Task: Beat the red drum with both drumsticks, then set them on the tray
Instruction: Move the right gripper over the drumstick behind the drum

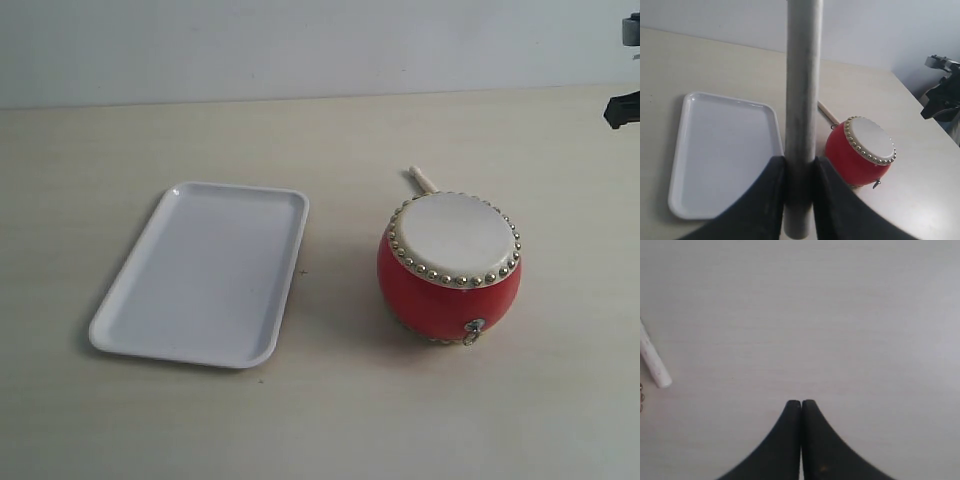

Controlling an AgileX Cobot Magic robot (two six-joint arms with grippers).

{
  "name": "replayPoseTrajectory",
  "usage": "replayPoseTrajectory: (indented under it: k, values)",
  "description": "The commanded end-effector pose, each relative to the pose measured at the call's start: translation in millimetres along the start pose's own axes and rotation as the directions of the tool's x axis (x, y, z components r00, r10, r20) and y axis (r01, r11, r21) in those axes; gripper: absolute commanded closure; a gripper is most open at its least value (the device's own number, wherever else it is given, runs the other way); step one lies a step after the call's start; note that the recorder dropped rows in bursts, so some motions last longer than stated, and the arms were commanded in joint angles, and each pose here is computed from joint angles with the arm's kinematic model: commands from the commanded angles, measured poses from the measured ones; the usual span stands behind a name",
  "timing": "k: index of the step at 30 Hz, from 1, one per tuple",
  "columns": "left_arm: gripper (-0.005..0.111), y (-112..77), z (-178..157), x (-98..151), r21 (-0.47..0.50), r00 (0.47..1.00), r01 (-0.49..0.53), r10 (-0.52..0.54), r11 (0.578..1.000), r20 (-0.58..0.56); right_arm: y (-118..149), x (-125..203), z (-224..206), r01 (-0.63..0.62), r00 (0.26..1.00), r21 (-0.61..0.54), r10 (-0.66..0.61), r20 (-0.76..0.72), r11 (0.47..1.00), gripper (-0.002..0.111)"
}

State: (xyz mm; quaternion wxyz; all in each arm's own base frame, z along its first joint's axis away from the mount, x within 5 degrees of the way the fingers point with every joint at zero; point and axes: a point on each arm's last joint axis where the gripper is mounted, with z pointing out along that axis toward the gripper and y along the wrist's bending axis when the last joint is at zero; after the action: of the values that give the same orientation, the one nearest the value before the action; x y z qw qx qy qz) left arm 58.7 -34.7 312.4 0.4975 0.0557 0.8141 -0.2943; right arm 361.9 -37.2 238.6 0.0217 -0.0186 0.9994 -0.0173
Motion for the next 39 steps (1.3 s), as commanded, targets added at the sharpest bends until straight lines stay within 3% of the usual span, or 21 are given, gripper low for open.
replayPoseTrajectory:
  k: [1, 6, 12, 16, 22, 25, 27, 39]
  values:
    - [0.107, 0.8, 0.6, 0.7, -0.006, 1.000, 0.001, -0.001, 1.000, 0.000, 3.5, -3.5, 10.6, 0.015, 1.000, -0.042, -0.015, -0.016, 0.999, 0.108]
    - [0.107, 1.2, 0.6, 1.6, -0.011, 1.000, 0.007, -0.007, 1.000, -0.010, 17.0, -8.9, 18.1, 0.060, 0.998, -0.182, -0.059, 0.006, 0.981, 0.098]
    - [0.107, 1.2, 0.6, 1.8, -0.011, 1.000, 0.009, -0.009, 1.000, -0.012, 21.3, -12.0, 33.1, 0.073, 0.996, -0.237, -0.081, -0.023, 0.969, 0.075]
    - [0.107, 1.2, 0.6, 1.8, -0.011, 1.000, 0.009, -0.009, 1.000, -0.012, 31.1, -5.2, 44.0, 0.098, 0.992, -0.288, -0.116, -0.045, 0.953, 0.074]
    - [0.107, 1.0, 0.6, 1.7, -0.009, 0.999, 0.034, -0.034, 0.999, -0.011, 53.1, 12.4, 67.1, 0.186, 0.975, -0.251, -0.209, -0.071, 0.950, 0.074]
    - [0.107, 1.0, 0.6, 1.7, -0.009, 0.999, 0.034, -0.034, 0.999, -0.011, 58.7, 12.5, 81.1, 0.146, 0.985, -0.296, -0.166, -0.045, 0.944, 0.074]
    - [0.107, 1.0, 0.6, 1.7, -0.009, 0.999, 0.034, -0.034, 0.999, -0.011, 60.4, 9.2, 88.5, 0.247, 0.966, -0.312, -0.260, 0.001, 0.917, 0.070]
    - [0.107, 1.2, 0.6, 1.4, -0.011, 1.000, 0.028, -0.028, 1.000, -0.008, 61.7, 2.7, 108.0, 0.245, 0.968, -0.315, -0.251, 0.022, 0.917, 0.067]
